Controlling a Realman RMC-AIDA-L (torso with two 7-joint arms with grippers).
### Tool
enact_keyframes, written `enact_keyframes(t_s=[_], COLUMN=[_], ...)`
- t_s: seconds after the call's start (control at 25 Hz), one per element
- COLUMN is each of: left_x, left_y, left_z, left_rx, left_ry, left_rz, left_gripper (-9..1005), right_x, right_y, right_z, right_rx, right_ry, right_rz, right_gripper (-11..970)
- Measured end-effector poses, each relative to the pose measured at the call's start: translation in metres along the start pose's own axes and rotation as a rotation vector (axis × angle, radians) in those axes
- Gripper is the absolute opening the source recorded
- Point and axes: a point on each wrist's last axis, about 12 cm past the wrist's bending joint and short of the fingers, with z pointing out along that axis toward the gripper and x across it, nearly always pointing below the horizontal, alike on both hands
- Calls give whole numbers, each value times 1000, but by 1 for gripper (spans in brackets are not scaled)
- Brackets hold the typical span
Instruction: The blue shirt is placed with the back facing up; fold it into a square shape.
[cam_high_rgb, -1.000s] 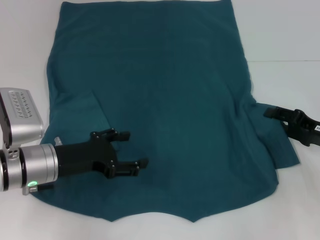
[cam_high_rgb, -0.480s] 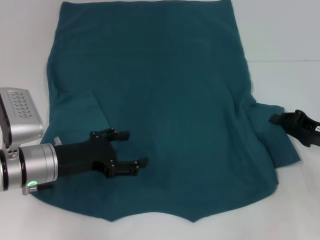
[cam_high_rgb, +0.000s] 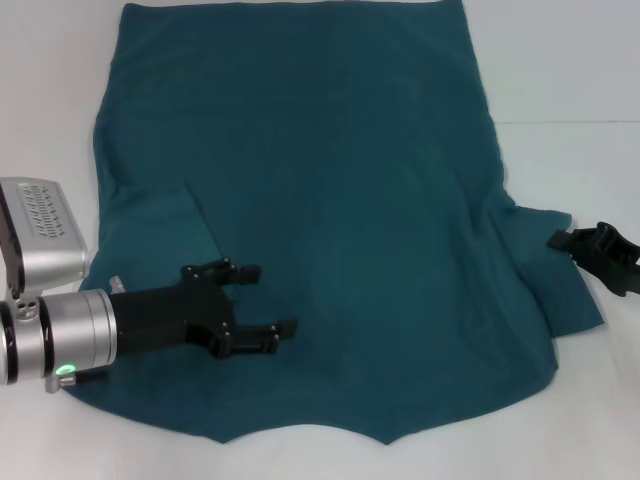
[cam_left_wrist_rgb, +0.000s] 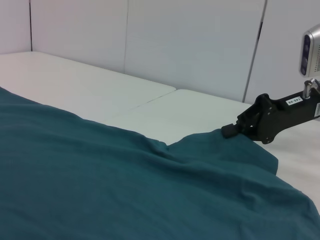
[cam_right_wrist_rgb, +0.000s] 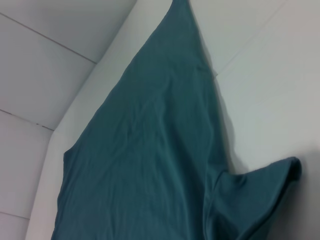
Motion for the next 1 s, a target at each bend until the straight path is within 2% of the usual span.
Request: enact_keyframes(t_s=[0.32, 0.48, 1.0], left_x=[1, 2, -1], left_y=[-1, -1, -1], left_z=[0, 0, 1], left_rx=[0, 3, 6], left_ry=[0, -6, -14], left_rz=[-7, -15, -27], left_gripper=[876, 875, 870], right_x=[-14, -36, -60], right_y=[-5, -9, -2], right_z=[-7, -19, -23], right_rx=[35, 60, 69], right_ry=[-31, -60, -70], right_rz=[-19, -40, -91], right_gripper=[8, 11, 19])
